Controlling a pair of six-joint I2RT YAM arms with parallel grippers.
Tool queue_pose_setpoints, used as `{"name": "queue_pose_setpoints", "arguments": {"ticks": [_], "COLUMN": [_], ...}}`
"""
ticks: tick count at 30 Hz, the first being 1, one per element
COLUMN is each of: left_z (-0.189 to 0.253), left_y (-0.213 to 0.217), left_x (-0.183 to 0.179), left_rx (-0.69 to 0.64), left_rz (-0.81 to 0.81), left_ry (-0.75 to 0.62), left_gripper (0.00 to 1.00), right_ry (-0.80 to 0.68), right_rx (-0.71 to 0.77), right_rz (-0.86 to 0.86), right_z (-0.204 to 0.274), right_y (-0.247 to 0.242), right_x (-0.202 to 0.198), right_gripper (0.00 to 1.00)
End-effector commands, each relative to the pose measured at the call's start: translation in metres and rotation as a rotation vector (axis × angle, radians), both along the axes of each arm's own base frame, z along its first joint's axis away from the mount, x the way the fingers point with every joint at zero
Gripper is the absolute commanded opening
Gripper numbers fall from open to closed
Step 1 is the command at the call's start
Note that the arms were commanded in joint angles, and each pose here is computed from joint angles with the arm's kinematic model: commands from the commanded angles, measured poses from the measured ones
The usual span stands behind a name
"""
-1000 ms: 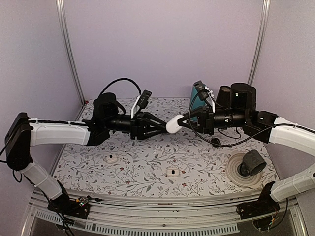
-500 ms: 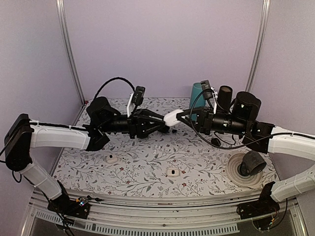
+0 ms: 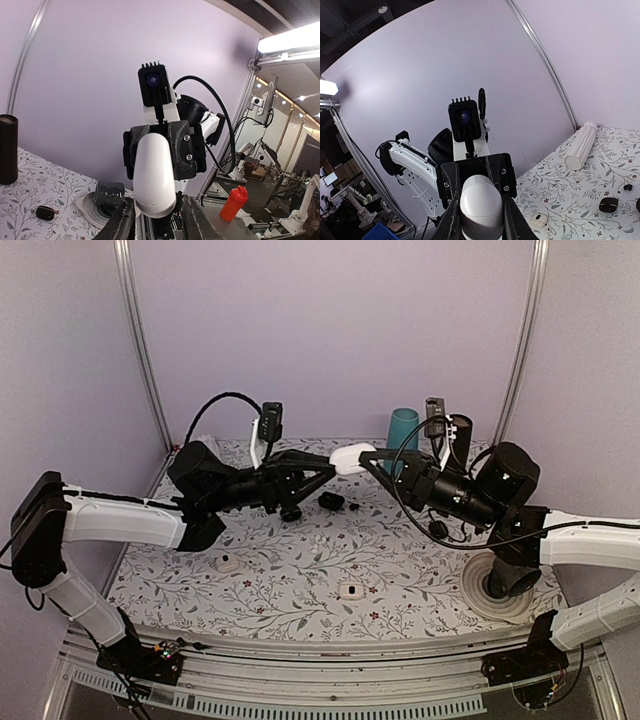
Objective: Insert the wireless bluetooth earbuds into the charging case
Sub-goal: Pass from the right arm to the left
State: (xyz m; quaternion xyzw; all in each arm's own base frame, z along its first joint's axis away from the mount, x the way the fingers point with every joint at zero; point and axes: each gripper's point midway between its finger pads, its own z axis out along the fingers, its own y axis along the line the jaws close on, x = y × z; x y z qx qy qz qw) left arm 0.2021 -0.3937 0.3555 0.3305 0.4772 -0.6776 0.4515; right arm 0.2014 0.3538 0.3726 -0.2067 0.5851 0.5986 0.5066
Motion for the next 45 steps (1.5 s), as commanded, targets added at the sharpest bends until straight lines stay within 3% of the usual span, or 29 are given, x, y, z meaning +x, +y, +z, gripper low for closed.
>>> {"name": "queue_pose_setpoints", "arguments": {"ticks": [1,16,41,45], "left_z": [0.006,0.016,0.033,0.03], "left_y": [-0.005,-0.009,-0.006,-0.007], "left_x": [-0.004,-0.013,-0.022,-0.022], "left_rx": [-0.043,-0.077,-0.158,-0.151], "left_rz": [-0.008,-0.036,-0.095,-0.096], "left_ry": [0.004,-0.006,0.004,0.003], "left_gripper": [0.34,0.29,0.33,0.25], "right_ry": [-0.01,-0.017,-0.019,-0.013], "right_rx": [0.073,0.064,0.036,0.037], "right_rz": [-0.044,-0.074,-0.069,-0.078], "right_z": [0.008,0.0,-0.009,-0.009], "right_y": [0.0,0.008,0.016,0.014], "right_x": [0.002,0.004,0.005,0.006], "right_gripper": [0.02,0.02,0.02,0.02]}}
